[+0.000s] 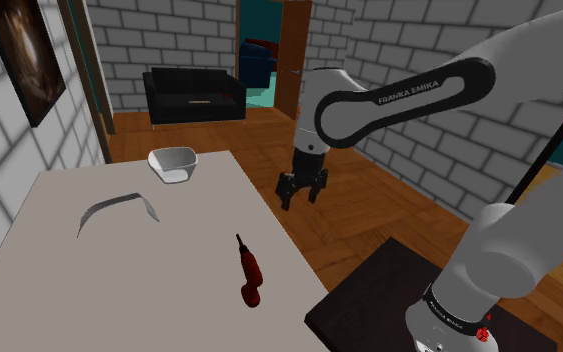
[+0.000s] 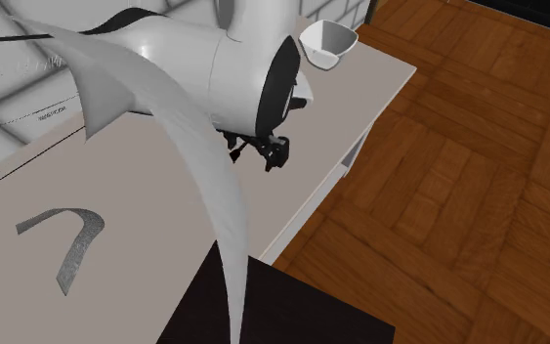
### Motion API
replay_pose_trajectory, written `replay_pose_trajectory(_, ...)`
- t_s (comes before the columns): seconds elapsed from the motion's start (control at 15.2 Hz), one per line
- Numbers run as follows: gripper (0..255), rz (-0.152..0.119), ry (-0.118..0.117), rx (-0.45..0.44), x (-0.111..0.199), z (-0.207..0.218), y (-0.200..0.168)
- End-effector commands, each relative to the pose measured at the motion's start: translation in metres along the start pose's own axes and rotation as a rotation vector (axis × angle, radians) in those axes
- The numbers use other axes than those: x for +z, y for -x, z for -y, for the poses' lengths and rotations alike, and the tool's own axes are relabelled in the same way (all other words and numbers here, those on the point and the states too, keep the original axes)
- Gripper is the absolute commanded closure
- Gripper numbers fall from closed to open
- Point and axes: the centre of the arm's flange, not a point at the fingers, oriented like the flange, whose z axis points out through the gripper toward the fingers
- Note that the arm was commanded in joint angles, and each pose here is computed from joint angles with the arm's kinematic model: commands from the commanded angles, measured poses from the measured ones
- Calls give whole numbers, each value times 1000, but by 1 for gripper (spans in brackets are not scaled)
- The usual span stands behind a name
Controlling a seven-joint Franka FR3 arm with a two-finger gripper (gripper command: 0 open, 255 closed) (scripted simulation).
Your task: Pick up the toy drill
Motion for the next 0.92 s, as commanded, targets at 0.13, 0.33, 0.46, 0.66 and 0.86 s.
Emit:
replay_pose_trajectory(0.13,0,10,1,1,41,31,-13)
replay_pose_trajectory(0.33,0,18,3,2,72,54,-23)
replay_pose_trajectory(0.46,0,23,4,2,93,70,-29)
replay_pose_trajectory(0.66,0,31,5,3,124,93,-39)
replay_pose_trajectory(0.86,0,38,7,3,154,115,-48)
